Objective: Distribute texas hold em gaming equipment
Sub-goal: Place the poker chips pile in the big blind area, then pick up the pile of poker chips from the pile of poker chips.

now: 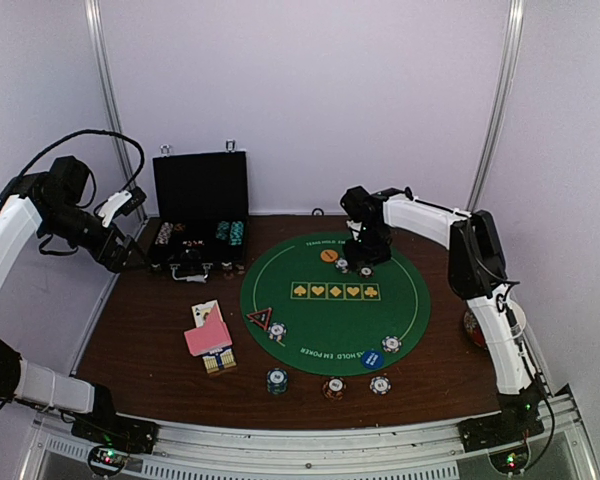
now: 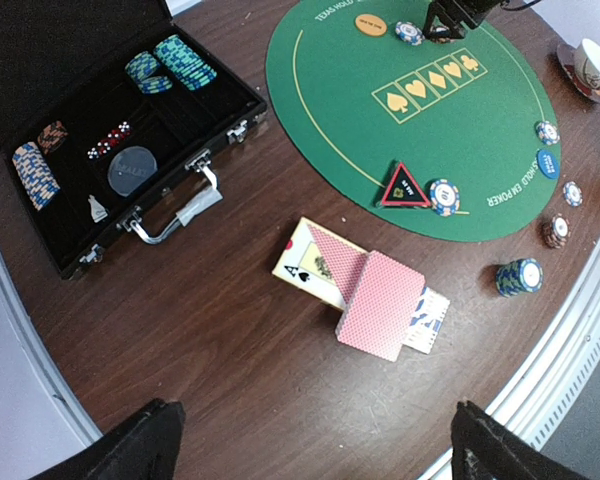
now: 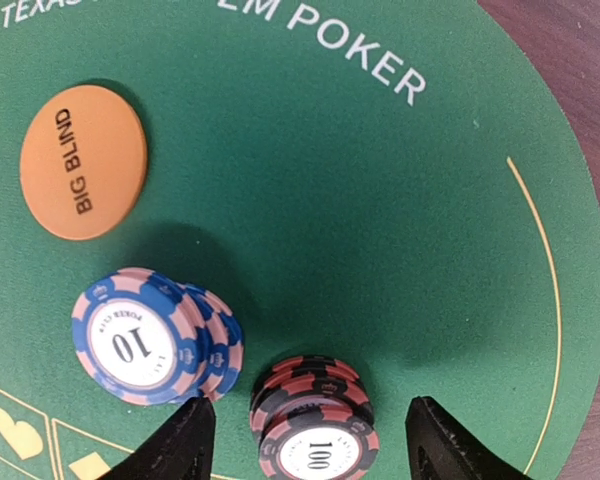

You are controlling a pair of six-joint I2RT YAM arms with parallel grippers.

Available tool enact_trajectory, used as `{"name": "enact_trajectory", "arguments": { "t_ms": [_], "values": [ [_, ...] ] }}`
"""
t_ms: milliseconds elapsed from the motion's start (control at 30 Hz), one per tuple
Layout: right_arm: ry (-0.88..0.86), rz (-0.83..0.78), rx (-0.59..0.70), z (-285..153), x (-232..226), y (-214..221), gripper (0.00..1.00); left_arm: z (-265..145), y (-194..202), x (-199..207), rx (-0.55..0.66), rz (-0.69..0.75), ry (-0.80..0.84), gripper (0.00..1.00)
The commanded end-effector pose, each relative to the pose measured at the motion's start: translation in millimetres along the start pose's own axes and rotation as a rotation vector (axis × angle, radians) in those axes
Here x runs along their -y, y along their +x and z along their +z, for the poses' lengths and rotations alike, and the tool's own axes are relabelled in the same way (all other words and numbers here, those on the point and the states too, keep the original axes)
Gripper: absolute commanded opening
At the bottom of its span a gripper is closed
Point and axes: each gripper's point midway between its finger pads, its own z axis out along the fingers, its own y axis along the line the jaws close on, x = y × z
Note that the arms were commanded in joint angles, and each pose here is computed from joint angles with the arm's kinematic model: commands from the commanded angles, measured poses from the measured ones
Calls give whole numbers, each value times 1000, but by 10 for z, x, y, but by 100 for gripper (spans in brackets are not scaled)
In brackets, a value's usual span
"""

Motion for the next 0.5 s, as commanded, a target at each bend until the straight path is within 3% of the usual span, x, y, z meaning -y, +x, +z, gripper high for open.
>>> {"name": "enact_trajectory", "arguments": {
  "t_ms": [0,233,467],
  "values": [
    [-29,8,103,-576,7,-179,69,-93,-71,8,27,21,-10,98],
    [-75,-92,142,-1134,-371,258,68,-88,-77,13,28,20,-4,97],
    [-168,-346,37,-1462,-1104,1445,77,-82,-71,12,24,26,-4,98]
  ]
}}
